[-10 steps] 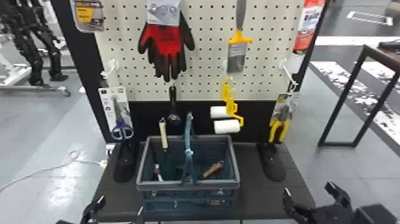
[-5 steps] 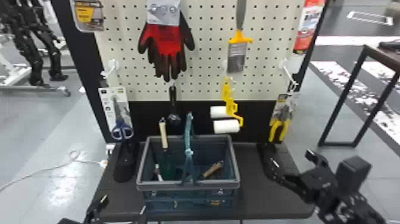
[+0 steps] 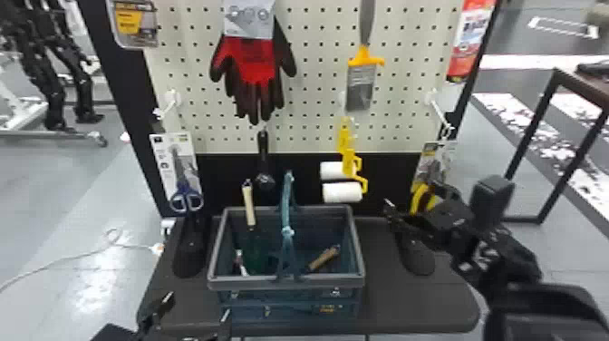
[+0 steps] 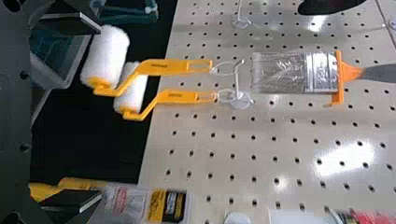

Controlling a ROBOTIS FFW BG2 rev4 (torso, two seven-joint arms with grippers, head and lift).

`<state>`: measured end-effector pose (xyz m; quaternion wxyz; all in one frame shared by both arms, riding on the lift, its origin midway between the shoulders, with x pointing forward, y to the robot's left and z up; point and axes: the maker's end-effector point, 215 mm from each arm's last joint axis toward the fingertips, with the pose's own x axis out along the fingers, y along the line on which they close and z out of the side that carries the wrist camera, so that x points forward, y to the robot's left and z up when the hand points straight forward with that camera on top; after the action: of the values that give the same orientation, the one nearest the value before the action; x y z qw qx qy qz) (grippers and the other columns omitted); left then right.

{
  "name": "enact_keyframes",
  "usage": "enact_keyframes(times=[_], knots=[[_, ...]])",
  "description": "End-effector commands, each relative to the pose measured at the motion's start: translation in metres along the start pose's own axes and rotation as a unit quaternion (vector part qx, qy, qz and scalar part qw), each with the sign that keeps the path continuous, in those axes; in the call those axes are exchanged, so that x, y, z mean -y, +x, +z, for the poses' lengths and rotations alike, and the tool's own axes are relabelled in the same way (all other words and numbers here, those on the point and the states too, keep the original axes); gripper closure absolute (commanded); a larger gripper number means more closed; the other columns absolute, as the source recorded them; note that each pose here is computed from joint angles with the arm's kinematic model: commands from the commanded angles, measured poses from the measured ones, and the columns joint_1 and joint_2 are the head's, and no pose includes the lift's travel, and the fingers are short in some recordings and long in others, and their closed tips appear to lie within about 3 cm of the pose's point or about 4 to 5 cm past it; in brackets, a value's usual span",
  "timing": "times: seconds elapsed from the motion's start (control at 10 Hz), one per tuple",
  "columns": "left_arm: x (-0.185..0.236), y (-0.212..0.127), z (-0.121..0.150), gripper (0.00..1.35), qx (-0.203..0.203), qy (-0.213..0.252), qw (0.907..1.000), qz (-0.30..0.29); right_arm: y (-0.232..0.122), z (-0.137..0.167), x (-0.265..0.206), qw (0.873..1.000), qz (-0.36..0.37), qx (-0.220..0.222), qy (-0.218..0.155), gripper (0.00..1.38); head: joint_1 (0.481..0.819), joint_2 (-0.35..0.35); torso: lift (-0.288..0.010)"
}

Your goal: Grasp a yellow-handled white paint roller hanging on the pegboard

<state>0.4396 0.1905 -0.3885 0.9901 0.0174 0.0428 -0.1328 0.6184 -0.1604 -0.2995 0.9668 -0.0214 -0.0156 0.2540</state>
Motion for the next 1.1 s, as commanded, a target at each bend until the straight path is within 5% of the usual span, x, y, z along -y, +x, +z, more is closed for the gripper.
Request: enact_keyframes(times=[0.0, 1.0], knots=[[0.002, 0.004, 0.001, 0.21, 0.002, 0.0, 1.0, -0.005, 0.033, 0.0, -0.027, 0.999, 0.042, -0.004, 0.015, 0.06, 0.549, 0.0, -0.1], [0.028, 0.037, 0.01, 0.21, 0.023, -0.008, 0.9986, -0.046, 0.11, 0.023, -0.067, 0.989, 0.145, -0.025, 0.032, 0.05, 0.549, 0.0, -0.1]])
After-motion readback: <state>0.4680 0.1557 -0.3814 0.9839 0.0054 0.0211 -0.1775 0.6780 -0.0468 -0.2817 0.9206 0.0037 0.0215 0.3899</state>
